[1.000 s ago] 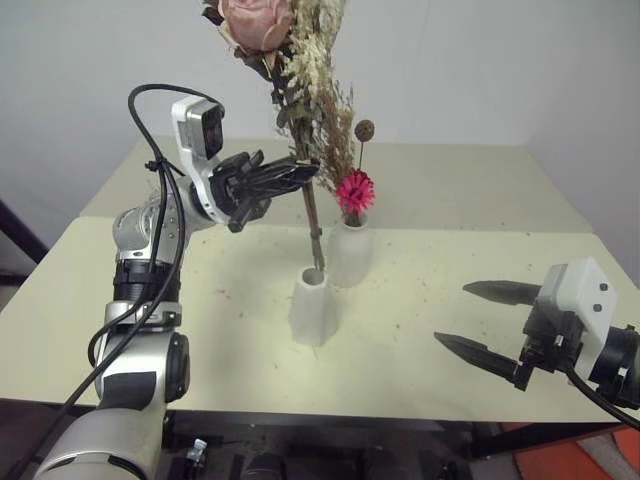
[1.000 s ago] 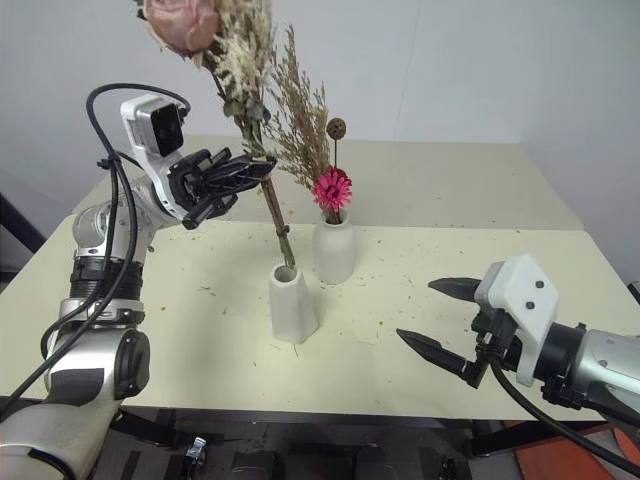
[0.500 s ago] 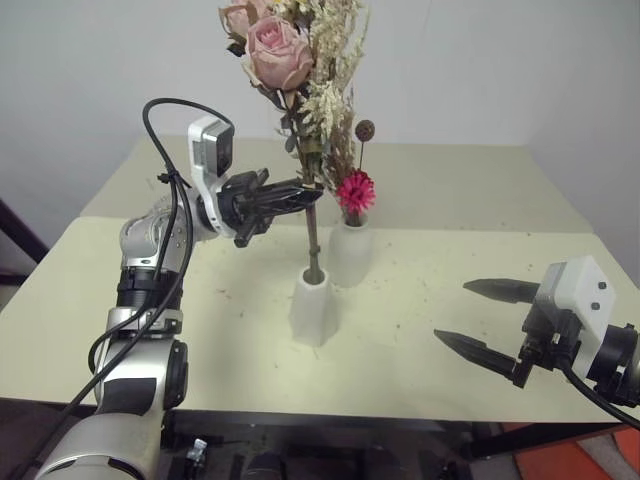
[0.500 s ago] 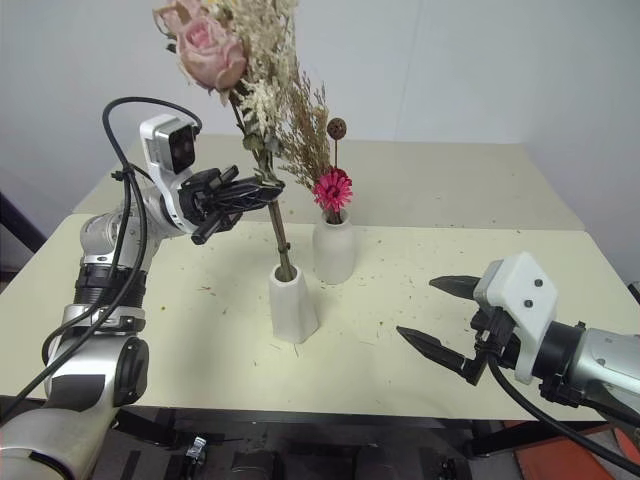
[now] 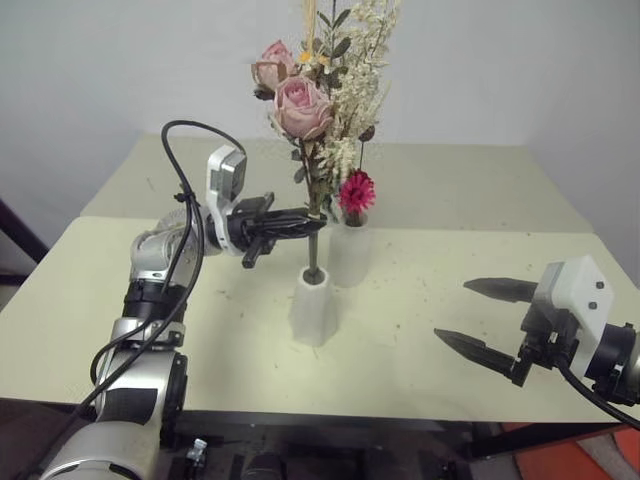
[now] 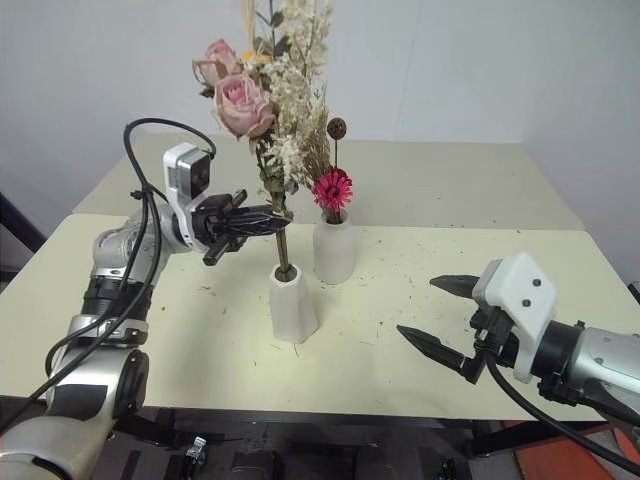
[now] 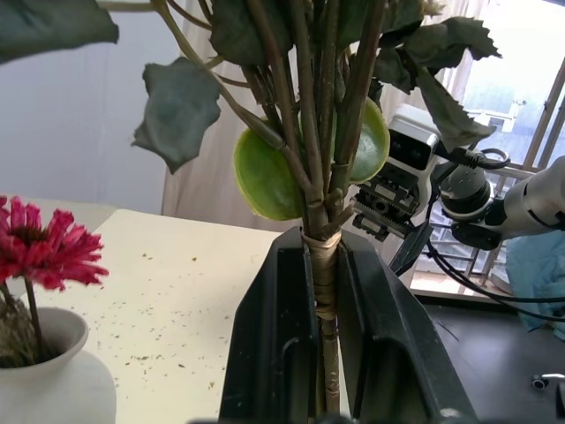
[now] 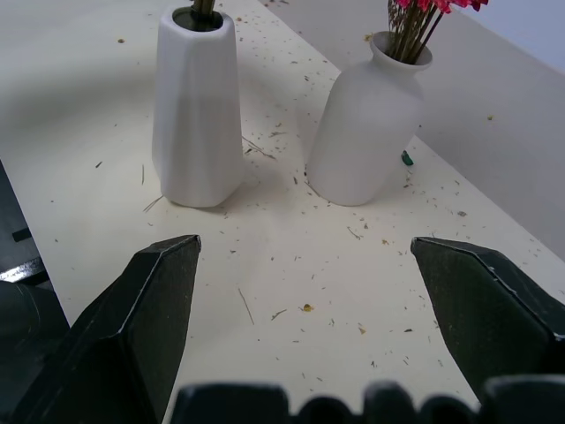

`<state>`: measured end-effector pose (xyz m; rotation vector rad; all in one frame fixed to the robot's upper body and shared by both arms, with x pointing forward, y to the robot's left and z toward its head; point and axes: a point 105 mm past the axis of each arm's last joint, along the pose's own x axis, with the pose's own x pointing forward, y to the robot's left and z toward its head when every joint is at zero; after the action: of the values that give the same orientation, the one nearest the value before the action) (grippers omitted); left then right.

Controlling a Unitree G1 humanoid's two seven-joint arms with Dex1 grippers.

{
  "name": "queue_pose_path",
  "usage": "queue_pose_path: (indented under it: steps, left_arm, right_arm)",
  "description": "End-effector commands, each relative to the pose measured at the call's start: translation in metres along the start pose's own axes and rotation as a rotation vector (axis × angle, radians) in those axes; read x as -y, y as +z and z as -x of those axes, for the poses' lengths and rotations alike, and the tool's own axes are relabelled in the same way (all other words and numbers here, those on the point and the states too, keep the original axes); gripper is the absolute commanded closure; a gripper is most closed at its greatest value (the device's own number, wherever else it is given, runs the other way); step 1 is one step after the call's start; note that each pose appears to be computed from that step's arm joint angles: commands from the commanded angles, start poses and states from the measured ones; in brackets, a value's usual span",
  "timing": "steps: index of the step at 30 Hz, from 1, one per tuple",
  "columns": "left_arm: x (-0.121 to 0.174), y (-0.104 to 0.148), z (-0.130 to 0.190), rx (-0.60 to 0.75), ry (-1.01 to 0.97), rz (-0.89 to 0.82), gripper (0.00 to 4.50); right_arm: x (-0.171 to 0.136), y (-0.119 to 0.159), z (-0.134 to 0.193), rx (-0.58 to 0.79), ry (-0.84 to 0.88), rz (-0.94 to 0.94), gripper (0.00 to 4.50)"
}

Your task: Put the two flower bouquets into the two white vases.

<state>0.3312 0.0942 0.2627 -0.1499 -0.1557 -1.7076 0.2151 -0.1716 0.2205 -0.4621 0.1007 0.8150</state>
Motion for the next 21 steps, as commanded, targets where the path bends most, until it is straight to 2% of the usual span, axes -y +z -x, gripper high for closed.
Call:
queue_pose_path:
  steps: [1, 18, 21]
  left_arm:
    - [0.0054, 0.0039, -0.0050, -0.026, -0.028, -0.063, 4.40]
    - [0.0127, -0.0032, -0.0007, -0.020, -0.046, -0.080, 4.40]
    - [0.0143, -0.0032, 0.0030, -0.022, -0.046, -0.081, 3.42]
  right_arm:
    - [0.0028, 0.0065, 0.0012, 0.032, -0.016, 0.029, 0.00]
    - [0.0047, 0.0059, 0.0017, 0.037, -0.017, 0.035, 0.00]
    - [0.0047, 0.0069, 0.0016, 0.039, -0.012, 0.035, 0.00]
